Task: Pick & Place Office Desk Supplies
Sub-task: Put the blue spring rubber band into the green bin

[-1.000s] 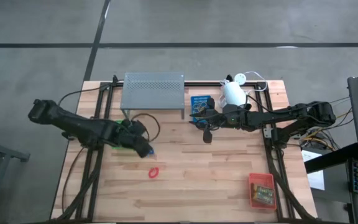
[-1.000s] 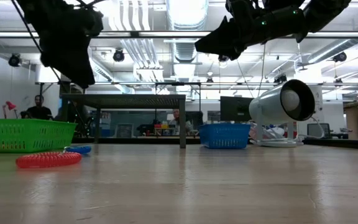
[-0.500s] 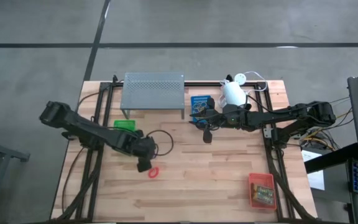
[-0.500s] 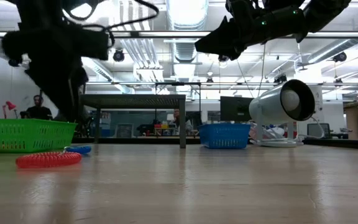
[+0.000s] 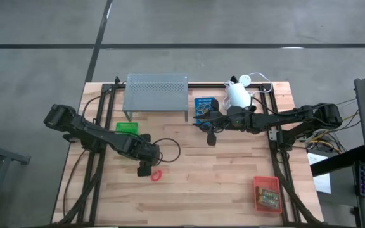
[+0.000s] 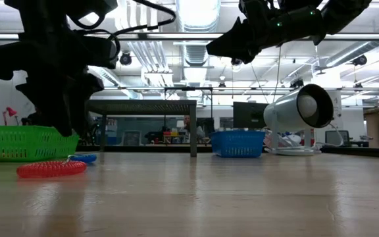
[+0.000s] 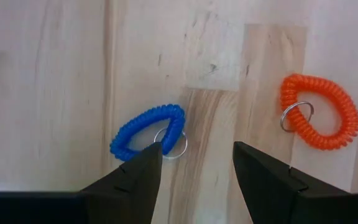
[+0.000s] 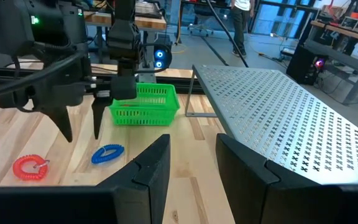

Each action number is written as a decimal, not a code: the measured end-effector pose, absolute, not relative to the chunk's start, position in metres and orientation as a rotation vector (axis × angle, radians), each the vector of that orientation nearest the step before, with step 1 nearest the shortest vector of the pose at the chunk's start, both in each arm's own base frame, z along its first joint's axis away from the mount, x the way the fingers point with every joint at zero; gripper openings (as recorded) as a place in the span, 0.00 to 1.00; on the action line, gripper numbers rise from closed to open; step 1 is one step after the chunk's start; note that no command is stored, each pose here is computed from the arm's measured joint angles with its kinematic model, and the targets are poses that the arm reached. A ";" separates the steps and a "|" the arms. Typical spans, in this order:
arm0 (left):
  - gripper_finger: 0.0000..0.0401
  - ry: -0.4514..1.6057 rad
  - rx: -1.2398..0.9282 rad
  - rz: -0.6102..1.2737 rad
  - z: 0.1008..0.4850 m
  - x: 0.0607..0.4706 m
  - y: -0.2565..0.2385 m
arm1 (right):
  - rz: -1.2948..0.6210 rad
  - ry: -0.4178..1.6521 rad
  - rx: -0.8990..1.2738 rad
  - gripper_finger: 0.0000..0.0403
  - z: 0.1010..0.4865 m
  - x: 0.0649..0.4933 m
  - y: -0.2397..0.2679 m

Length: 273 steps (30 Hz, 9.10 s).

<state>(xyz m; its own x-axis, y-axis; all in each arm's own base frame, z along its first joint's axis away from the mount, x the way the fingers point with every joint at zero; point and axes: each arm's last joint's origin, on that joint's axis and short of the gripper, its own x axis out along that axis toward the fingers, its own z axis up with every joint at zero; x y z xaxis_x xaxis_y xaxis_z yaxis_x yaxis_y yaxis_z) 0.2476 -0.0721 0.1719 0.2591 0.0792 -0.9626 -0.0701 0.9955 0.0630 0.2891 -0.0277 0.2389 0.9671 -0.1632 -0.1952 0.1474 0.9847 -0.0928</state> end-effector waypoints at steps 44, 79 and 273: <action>0.44 1.380 0.156 0.049 0.133 0.260 -0.072 | -0.157 0.205 -0.078 0.32 0.239 0.289 -0.028; 0.29 1.370 0.162 0.049 0.133 0.263 -0.067 | -0.157 0.212 -0.078 0.32 0.238 0.289 -0.028; 0.07 1.419 -0.706 0.609 0.184 0.257 0.006 | -0.156 0.224 -0.078 0.32 0.237 0.289 -0.028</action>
